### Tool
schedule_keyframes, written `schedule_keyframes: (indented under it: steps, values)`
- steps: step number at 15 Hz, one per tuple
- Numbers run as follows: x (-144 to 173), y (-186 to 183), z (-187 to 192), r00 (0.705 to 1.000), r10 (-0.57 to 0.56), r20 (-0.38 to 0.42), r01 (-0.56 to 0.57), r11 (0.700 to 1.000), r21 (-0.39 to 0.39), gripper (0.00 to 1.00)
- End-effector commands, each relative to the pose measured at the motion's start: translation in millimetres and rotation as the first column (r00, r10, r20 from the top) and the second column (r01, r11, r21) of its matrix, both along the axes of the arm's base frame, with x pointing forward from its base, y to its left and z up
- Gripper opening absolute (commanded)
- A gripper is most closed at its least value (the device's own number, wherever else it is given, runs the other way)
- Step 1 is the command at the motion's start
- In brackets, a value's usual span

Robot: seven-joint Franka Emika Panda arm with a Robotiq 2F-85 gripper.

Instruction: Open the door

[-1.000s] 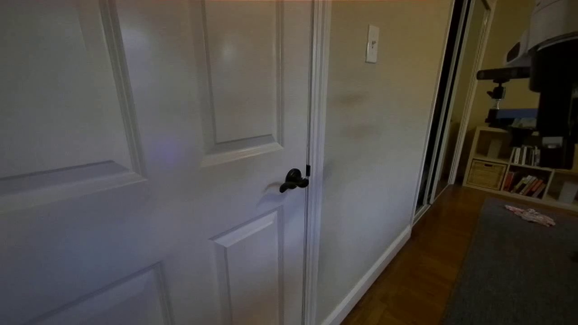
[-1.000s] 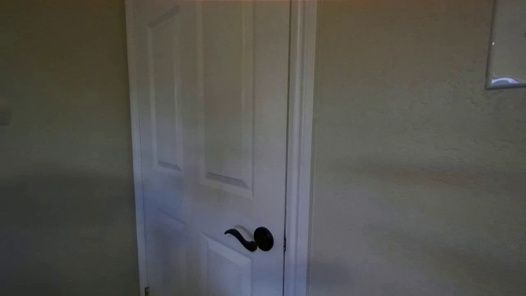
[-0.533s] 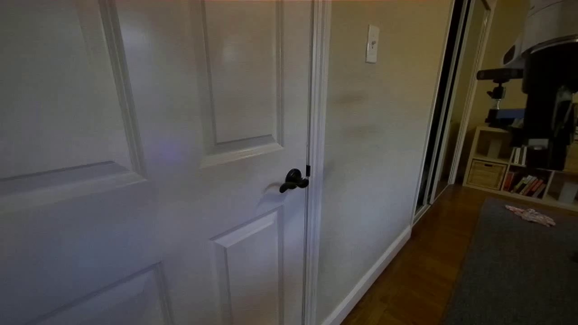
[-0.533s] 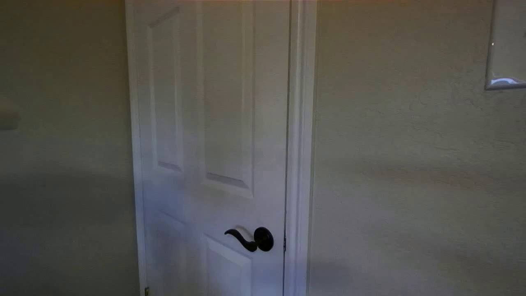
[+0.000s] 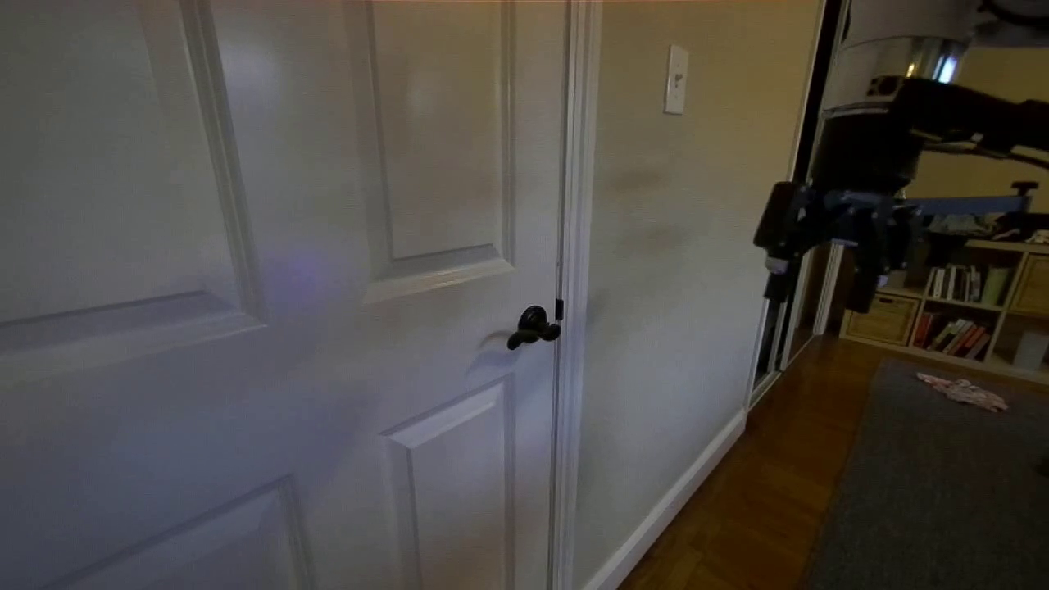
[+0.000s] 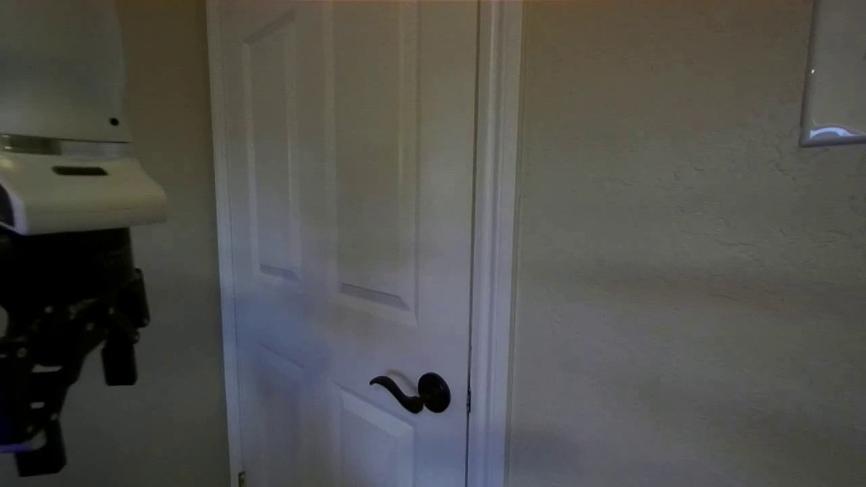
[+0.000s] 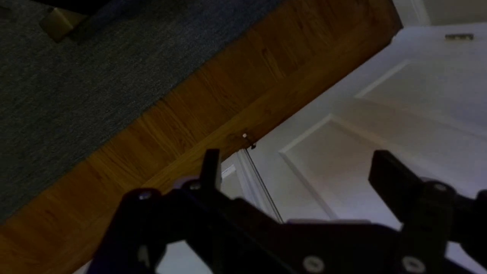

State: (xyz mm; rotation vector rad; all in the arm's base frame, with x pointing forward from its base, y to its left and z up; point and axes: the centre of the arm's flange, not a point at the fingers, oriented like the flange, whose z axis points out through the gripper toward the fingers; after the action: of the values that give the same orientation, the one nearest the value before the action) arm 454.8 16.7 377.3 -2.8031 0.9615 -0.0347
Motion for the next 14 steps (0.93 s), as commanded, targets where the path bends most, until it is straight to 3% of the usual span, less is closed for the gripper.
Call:
schedule_keyframes:
  steps: [1, 5, 9, 11, 12, 14]
  values:
    - [60.6, 17.6, -11.5, 0.98, -0.198, 0.016, 0.198, 0.98, -0.014, 1.0]
    - [108.3, 17.9, -25.5, 0.916, -0.399, 0.049, 0.398, 0.917, 0.016, 1.0]
    - [154.8, 10.4, -40.2, 0.863, -0.501, 0.07, 0.5, 0.865, 0.038, 1.0]
    - [176.7, 9.8, -45.8, 0.857, -0.509, 0.083, 0.507, 0.861, 0.043, 1.0]
    - [147.4, 5.2, -43.8, 0.876, -0.477, 0.062, 0.476, 0.879, 0.042, 1.0]
    - [155.3, 5.2, -50.5, 0.877, -0.477, 0.059, 0.475, 0.879, 0.041, 1.0]
